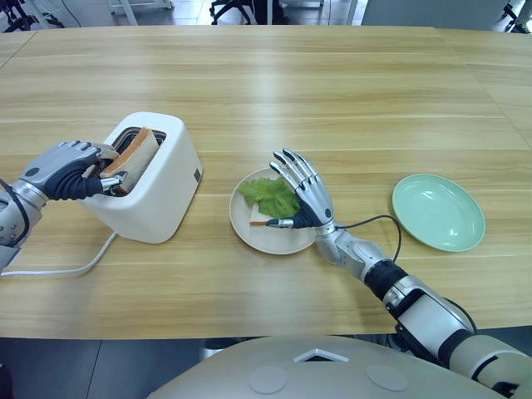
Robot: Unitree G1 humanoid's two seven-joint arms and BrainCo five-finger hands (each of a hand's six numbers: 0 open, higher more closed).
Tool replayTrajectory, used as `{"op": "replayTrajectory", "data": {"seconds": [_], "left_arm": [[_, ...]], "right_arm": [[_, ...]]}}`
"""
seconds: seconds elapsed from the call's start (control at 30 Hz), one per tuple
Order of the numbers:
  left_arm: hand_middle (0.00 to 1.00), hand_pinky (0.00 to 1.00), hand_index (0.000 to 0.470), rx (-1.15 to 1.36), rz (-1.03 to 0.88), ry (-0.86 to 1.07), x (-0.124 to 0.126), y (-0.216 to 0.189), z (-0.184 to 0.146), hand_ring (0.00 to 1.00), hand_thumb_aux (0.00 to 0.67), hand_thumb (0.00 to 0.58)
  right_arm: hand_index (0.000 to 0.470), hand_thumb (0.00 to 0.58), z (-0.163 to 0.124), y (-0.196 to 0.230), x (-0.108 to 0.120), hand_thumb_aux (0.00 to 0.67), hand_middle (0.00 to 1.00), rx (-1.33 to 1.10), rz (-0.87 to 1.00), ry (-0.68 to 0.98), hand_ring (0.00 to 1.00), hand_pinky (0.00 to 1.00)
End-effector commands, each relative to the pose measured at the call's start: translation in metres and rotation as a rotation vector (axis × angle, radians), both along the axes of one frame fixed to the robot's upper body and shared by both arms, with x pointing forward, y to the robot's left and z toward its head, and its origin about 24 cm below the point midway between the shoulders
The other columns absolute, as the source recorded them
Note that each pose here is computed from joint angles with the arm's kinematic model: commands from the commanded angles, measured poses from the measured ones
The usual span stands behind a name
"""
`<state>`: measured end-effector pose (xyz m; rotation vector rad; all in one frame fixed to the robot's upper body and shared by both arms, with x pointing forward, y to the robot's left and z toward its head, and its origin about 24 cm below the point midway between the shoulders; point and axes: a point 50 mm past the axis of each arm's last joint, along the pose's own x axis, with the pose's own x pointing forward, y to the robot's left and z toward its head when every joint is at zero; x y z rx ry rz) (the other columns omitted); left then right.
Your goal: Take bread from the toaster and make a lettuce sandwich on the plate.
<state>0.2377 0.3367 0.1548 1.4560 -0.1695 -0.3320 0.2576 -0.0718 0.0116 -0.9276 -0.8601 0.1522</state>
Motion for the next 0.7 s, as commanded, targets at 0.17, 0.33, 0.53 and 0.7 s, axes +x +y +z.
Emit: {"op": "replayTrajectory", "data": {"seconds": [0.17,0.33,0.53,0.7], "left_arm": [[0.42,0.42,0.460,-0.058,-0.051,-0.041,0.004,-0.008,0.001,0.42,0.670,0.580],[0.51,0.51,0.460,-0.087,-0.019,-0.117,0.010,-0.005,0.013,0.51,0.670,0.580],[0.93,0.93,0.460,-0.163,0.001,-0.187,0.015,-0.008,0.029,0.93,0.670,0.580],[1.00,1.00,0.460,-0.216,0.027,-0.174,0.017,-0.009,0.029,1.00,0.670,0.580]], "right_arm": [[0.000,0.000,0.000,-0.001,0.002,0.000,0.00,0.000,-0.004,0.006,0.00,0.00],[0.000,0.000,0.000,0.000,0.002,0.000,0.00,0.008,-0.001,0.011,0.00,0.00],[0.000,0.000,-0.001,0.001,0.001,0.000,0.00,0.019,0.005,0.022,0.00,0.00],[0.000,0.000,-0.001,0.000,0.000,0.000,0.00,0.025,0.004,0.021,0.00,0.00]]}}
